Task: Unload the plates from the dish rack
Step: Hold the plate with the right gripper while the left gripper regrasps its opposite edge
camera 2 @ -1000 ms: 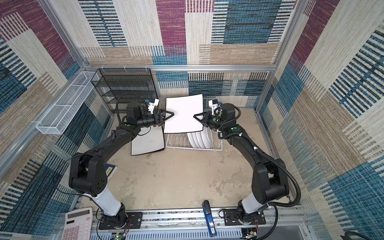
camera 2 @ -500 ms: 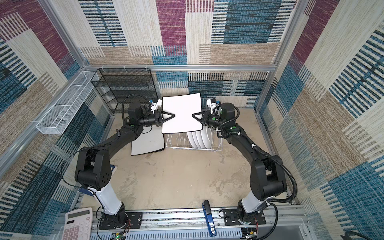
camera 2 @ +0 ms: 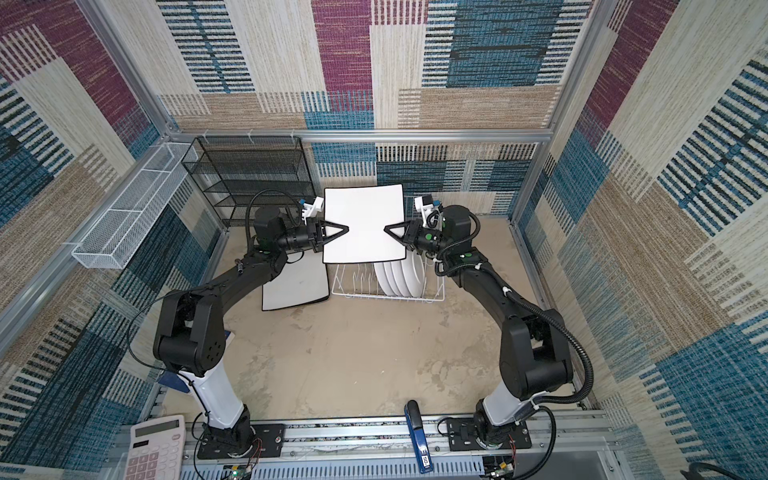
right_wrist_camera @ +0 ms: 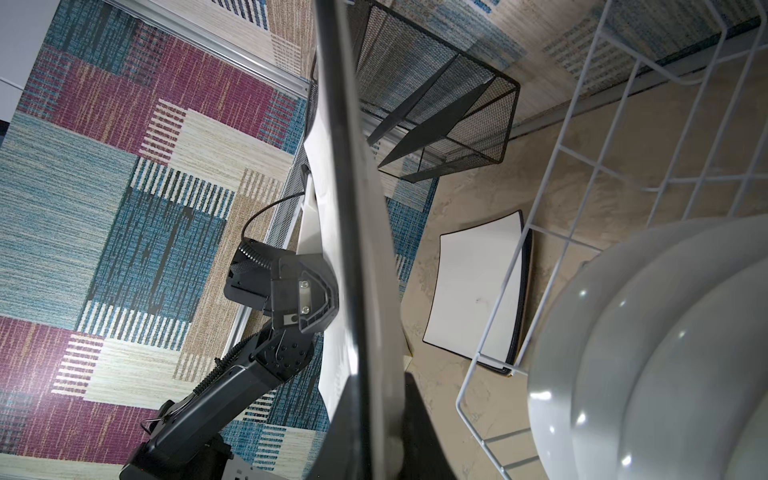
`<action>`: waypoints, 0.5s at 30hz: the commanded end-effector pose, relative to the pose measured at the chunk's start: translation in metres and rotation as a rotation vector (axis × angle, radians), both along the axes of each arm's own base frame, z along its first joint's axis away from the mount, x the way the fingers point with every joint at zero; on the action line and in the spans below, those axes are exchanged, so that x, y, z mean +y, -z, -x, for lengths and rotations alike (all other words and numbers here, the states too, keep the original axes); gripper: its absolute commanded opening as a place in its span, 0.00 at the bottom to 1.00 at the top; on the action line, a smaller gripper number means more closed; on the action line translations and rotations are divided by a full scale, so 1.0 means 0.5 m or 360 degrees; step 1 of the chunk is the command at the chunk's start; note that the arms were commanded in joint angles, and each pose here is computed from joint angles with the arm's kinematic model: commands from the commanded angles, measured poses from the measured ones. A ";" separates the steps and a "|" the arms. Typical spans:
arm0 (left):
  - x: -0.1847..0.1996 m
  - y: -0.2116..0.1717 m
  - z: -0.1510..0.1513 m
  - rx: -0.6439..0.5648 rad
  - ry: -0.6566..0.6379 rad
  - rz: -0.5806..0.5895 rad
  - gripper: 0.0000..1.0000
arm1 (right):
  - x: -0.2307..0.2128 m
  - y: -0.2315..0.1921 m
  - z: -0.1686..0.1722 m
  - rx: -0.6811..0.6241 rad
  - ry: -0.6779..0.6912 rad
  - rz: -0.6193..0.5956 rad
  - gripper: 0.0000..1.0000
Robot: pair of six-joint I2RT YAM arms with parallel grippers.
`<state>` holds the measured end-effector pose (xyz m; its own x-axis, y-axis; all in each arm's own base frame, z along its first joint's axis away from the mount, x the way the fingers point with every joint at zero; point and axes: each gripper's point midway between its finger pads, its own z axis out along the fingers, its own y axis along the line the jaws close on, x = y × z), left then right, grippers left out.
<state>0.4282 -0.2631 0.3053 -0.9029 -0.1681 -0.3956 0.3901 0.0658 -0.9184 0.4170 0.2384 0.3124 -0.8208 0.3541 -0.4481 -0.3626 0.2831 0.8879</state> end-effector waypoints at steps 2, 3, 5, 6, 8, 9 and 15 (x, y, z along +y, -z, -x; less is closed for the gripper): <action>-0.007 -0.033 0.020 -0.0198 0.0060 0.0014 0.00 | 0.005 -0.033 0.003 -0.0137 -0.0009 -0.0020 0.20; -0.006 -0.036 0.021 -0.0206 0.0057 0.0009 0.00 | 0.004 -0.034 0.001 -0.0142 0.0001 -0.0017 0.25; -0.004 -0.031 0.024 -0.0181 0.0051 -0.0019 0.00 | 0.001 -0.035 0.000 -0.0155 0.0021 -0.0003 0.33; -0.002 -0.031 0.024 -0.0184 0.0043 -0.0033 0.00 | 0.000 -0.037 0.001 -0.0159 0.0027 0.0002 0.38; 0.001 -0.032 0.026 -0.0195 0.0024 -0.0070 0.00 | -0.006 -0.037 -0.001 -0.0152 0.0069 0.0021 0.55; 0.002 -0.032 0.027 -0.0195 0.0016 -0.0088 0.00 | -0.009 -0.038 -0.002 -0.0155 0.0088 0.0030 0.59; 0.016 -0.040 0.040 -0.0231 -0.0033 -0.0212 0.00 | -0.031 -0.050 -0.003 -0.0223 0.0207 0.0115 0.83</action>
<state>0.4134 -0.2588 0.3112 -0.8892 -0.1416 -0.4351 0.4122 0.1647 -0.8961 0.4163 0.2285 0.3324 -0.7445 0.4022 -0.5328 -0.4133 0.3490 0.8410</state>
